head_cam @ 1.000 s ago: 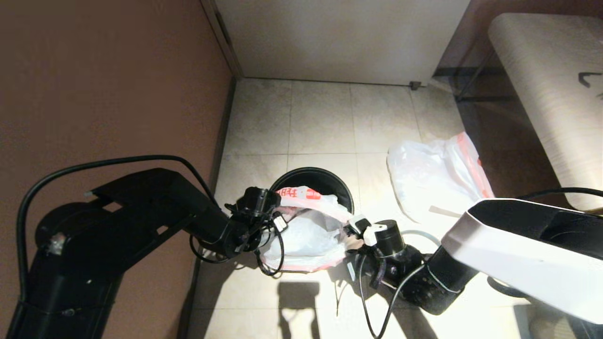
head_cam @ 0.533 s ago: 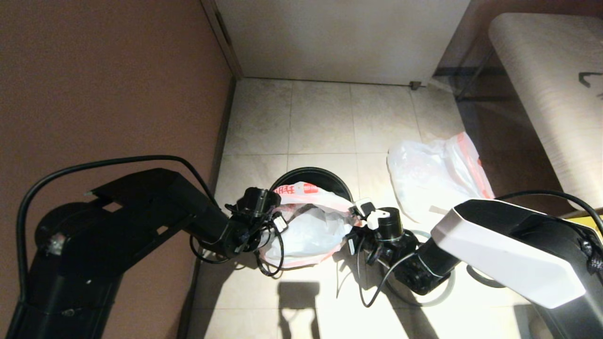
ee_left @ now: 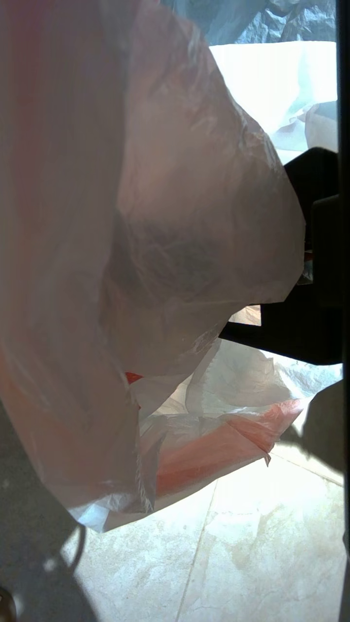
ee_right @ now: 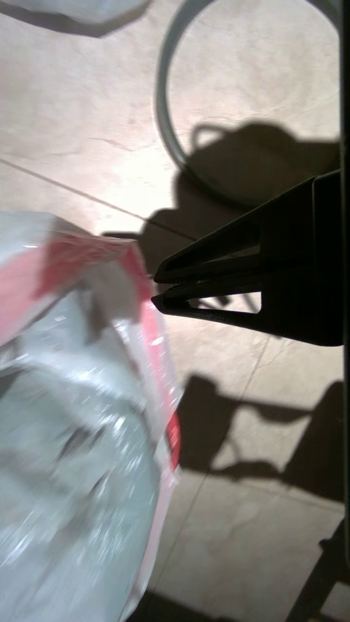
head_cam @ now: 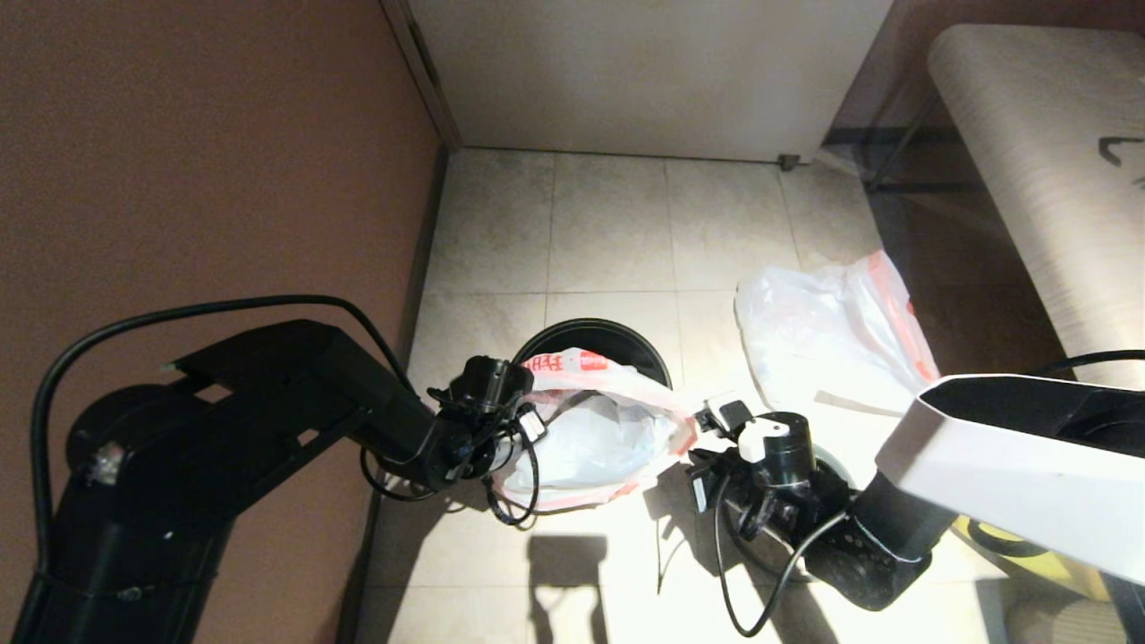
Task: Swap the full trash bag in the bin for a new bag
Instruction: Put the new garbage bag on the trash can
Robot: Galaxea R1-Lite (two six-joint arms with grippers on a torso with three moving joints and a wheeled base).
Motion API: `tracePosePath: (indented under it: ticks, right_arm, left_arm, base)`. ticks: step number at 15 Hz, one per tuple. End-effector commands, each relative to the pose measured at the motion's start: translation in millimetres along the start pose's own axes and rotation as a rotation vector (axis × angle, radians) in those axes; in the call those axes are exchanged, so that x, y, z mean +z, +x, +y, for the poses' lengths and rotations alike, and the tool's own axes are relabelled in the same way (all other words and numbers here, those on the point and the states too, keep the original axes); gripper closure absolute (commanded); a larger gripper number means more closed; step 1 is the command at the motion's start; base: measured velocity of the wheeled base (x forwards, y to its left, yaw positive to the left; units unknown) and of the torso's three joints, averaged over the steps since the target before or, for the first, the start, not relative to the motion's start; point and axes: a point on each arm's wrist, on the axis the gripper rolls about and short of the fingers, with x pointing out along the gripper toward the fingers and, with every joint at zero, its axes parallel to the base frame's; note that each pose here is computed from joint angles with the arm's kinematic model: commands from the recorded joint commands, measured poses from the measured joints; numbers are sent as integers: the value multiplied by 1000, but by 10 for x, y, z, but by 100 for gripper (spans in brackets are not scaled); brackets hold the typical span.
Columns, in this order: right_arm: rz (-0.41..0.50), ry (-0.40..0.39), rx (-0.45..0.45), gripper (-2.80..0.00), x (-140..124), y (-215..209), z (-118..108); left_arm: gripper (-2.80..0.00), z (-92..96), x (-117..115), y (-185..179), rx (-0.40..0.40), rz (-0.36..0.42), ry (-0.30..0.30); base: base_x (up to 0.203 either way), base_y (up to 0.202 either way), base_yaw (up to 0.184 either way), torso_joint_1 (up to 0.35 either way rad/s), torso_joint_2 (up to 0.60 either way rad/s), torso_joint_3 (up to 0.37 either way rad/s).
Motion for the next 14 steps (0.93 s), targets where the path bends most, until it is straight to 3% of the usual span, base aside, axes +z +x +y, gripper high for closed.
tracePosePath:
  ticks: [1,6,11,14]
  right_arm:
    - [-128,9,37,0,254,-246,65]
    - [-132,6,51,0,349,-117,131]
    - [-81,-4,55,0,353,-96,171]
    - [-108,3,40,0,415,-62,127]
  left_arm:
    - [0,-4,-14,-10,-1,1,-3]
    - [0,-75,-194,-98,-20,45,33]
    - [0,-114,-253,-127,-44,72,45]
    - [0,-145,-381,-157,-48,99,71]
  base:
    - [0,0,0,0,0,0]
    - [0,0,0,0,0,0]
    - [0,0,0,0,0,0]
    - [0,0,0,0,0,0]
